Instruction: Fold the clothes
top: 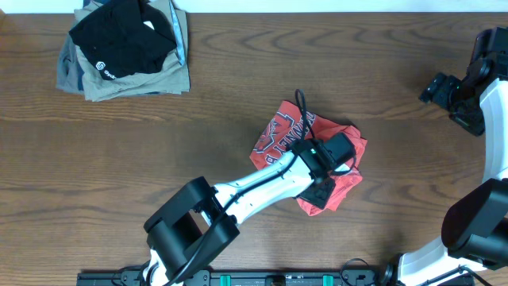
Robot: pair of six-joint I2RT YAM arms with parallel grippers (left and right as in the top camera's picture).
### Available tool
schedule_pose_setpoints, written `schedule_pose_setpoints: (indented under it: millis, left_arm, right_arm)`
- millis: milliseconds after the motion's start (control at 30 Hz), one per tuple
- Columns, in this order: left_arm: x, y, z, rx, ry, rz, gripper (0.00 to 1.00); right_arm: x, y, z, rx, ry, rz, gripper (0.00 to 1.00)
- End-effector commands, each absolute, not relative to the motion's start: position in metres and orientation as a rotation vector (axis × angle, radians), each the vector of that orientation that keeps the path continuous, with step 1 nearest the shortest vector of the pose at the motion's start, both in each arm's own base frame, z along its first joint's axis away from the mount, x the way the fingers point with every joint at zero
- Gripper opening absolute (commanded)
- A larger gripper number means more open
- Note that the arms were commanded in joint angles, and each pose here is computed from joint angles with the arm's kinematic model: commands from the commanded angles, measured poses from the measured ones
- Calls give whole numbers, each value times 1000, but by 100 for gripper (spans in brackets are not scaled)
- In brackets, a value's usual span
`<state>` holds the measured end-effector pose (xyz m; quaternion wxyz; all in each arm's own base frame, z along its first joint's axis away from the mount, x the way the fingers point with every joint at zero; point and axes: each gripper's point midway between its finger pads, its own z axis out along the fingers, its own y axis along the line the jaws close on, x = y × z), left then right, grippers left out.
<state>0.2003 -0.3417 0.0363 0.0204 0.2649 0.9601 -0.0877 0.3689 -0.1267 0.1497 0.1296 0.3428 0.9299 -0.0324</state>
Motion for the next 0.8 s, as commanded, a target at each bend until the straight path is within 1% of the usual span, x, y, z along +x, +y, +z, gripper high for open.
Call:
schedule_pose_setpoints:
  millis: [0,33,67,133,167,300,567,767]
  left_arm:
    - [189,-349,43,868,2948,-279,55]
    - [186,-351,43,880,2945,-279,50]
    - [184,-352,43,892,2942,-280,42]
    - [180,-354,43,908,2938,-280,21]
    - [179,-354,43,912,2937,-280,8]
    - [181,-357,51,905,2921,-300,6]
    - [187,-368,105,878,2797,-443,6]
    - [185,-369,104,864,2803,-447,6]
  right_arm:
    - [371,-126,153,967,2702,-104,99]
    - [371,-126,153,967,2702,-104,99]
    - [371,-126,153,967,2702,-104,99]
    - [371,-126,153,967,2702,-104,99]
    - [371,-126,153,967,2702,-104,99]
    - [371,-126,153,967,2702,-104,99]
    - [371,-126,153,967,2702,-104,99]
    - [371,-126,153,967,2702,-104,99]
